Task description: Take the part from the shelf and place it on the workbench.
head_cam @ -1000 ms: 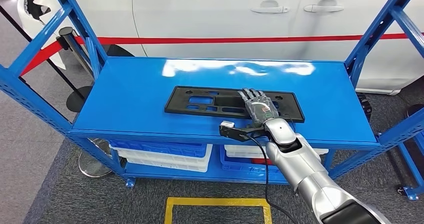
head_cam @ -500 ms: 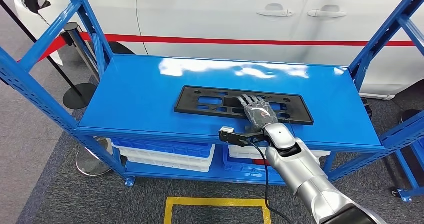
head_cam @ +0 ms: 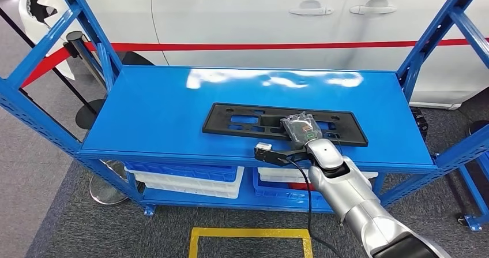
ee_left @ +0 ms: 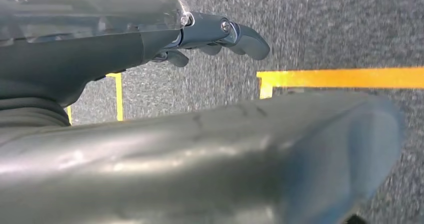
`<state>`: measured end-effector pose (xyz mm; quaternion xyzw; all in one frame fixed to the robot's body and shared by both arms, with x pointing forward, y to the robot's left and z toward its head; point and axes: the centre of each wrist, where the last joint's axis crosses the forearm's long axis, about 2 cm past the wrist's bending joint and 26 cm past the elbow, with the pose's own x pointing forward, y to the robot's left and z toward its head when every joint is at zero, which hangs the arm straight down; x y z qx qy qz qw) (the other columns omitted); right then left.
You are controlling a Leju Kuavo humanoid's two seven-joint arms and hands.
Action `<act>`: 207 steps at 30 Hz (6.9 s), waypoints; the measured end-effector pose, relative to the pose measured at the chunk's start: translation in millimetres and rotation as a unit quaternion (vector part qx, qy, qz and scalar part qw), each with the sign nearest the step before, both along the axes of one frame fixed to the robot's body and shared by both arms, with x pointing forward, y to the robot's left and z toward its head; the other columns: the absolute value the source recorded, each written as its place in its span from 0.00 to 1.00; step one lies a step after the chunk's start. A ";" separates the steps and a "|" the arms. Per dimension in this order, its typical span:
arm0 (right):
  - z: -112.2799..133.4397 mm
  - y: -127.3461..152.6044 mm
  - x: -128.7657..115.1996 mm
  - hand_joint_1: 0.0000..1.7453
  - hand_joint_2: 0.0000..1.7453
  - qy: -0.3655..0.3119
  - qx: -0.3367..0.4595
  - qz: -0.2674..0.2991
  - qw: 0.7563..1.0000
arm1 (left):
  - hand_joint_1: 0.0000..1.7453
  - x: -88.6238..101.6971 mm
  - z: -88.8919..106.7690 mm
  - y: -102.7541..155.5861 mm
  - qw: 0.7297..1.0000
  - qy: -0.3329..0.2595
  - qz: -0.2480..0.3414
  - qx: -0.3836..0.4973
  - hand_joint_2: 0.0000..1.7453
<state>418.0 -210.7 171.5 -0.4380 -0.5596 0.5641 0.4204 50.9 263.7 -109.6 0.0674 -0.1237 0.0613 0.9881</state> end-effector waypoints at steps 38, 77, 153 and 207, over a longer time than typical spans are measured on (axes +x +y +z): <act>93.6 8.4 -13.9 1.00 1.00 -0.379 0.086 0.054 0.920 | 0.00 1.5 0.7 -7.5 1.000 -0.012 -0.002 0.003 1.00; 65.7 3.3 -84.9 1.00 1.00 -0.099 0.711 0.311 0.623 | 0.00 4.6 2.7 -14.0 0.995 0.055 -0.022 0.080 1.00; 47.1 69.3 -145.0 1.00 1.00 0.147 0.709 0.583 0.370 | 0.00 8.0 1.8 -6.6 0.994 0.073 -0.076 0.036 1.00; 63.6 71.1 -141.1 1.00 1.00 0.133 0.697 0.596 0.375 | 0.00 8.7 2.3 -12.3 0.995 0.061 -0.069 0.026 1.00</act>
